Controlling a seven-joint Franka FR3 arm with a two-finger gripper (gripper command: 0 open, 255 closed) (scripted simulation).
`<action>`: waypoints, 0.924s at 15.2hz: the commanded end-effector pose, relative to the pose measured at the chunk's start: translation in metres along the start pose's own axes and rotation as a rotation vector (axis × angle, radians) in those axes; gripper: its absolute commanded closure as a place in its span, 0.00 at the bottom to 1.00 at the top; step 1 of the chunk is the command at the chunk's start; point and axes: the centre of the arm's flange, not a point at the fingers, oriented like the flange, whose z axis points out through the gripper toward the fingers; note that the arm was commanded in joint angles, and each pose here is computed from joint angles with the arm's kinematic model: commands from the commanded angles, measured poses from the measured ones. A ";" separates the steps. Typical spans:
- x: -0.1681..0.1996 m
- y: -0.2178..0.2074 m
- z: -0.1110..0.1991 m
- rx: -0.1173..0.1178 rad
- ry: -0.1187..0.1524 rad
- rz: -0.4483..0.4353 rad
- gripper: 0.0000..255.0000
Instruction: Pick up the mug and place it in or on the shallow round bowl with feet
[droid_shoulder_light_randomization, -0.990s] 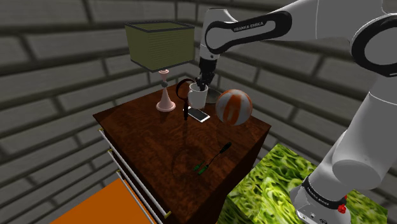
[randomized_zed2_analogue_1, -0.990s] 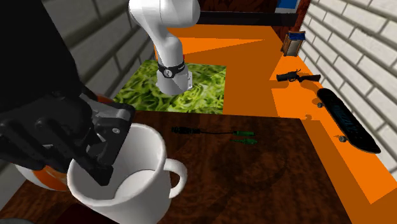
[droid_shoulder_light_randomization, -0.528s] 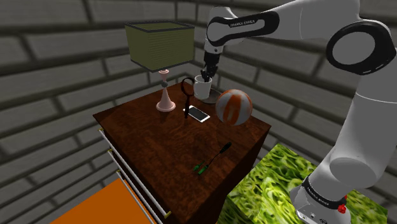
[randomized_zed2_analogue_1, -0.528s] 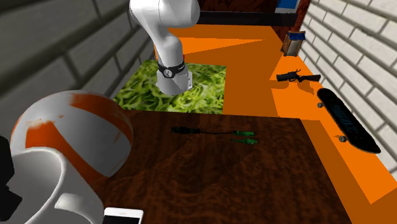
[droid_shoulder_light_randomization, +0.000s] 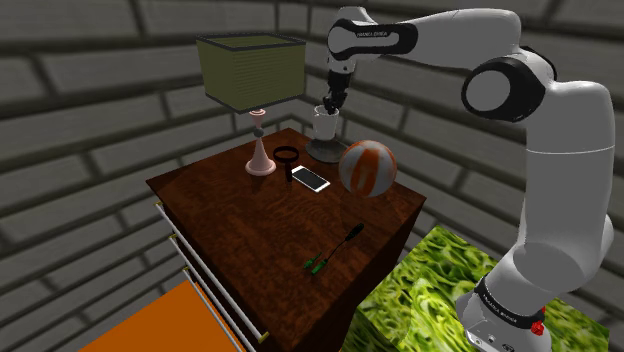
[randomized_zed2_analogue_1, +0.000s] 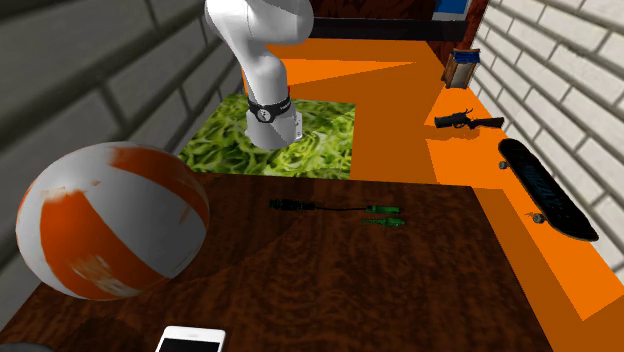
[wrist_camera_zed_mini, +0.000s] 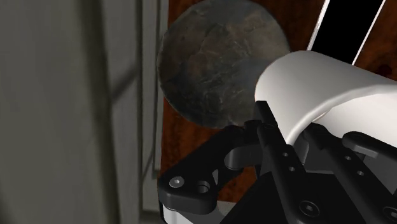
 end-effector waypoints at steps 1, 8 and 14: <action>0.010 0.024 -0.005 0.000 0.000 -0.001 1.00; 0.019 0.051 0.013 0.000 0.000 -0.001 1.00; 0.018 0.052 0.045 0.000 0.000 -0.001 1.00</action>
